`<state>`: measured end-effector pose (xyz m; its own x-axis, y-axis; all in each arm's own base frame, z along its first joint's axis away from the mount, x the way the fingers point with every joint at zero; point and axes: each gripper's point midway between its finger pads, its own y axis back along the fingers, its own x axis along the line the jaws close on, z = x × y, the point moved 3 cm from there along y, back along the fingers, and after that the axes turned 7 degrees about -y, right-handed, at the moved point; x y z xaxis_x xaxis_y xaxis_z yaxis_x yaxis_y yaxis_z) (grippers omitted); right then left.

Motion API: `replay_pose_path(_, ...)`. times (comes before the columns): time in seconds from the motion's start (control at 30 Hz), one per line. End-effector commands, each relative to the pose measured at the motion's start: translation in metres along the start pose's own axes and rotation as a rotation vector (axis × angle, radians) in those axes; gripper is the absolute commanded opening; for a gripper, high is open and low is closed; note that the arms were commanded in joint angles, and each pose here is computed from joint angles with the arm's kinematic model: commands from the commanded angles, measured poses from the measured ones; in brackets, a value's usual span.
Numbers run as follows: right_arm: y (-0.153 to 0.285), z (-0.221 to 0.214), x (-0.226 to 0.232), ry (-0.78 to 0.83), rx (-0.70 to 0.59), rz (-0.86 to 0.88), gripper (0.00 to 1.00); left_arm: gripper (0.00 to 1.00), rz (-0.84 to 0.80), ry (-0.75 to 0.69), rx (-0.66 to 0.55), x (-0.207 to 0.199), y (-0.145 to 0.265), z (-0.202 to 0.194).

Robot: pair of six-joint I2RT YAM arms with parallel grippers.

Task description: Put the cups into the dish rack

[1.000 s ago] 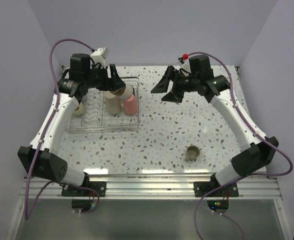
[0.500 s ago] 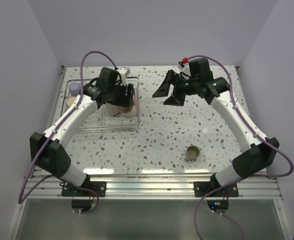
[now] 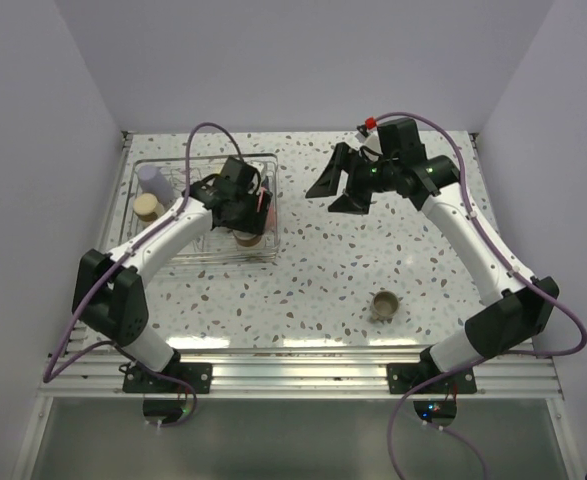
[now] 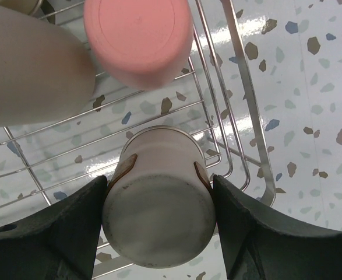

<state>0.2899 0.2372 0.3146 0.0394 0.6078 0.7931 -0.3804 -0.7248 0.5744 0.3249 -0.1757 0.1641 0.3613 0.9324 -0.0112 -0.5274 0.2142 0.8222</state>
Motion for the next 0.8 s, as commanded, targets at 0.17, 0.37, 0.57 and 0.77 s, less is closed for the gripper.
replay_pose_path(0.17,0.007,-0.003,0.001,0.022,-0.014,0.005,0.77,0.00,0.074,0.048,-0.039,-0.012,-0.024,0.002)
replay_pose_path(0.37,0.006,-0.004,-0.003,0.020,-0.011,-0.003,0.77,0.00,0.150,0.049,-0.039,-0.011,-0.033,0.002)
replay_pose_path(0.57,0.007,-0.005,-0.002,0.024,-0.013,0.000,0.77,0.00,0.248,0.058,-0.071,-0.001,-0.031,0.006)
replay_pose_path(0.77,0.005,-0.004,-0.003,0.023,-0.012,-0.002,0.77,0.00,0.266,0.071,-0.113,0.002,-0.026,0.012)
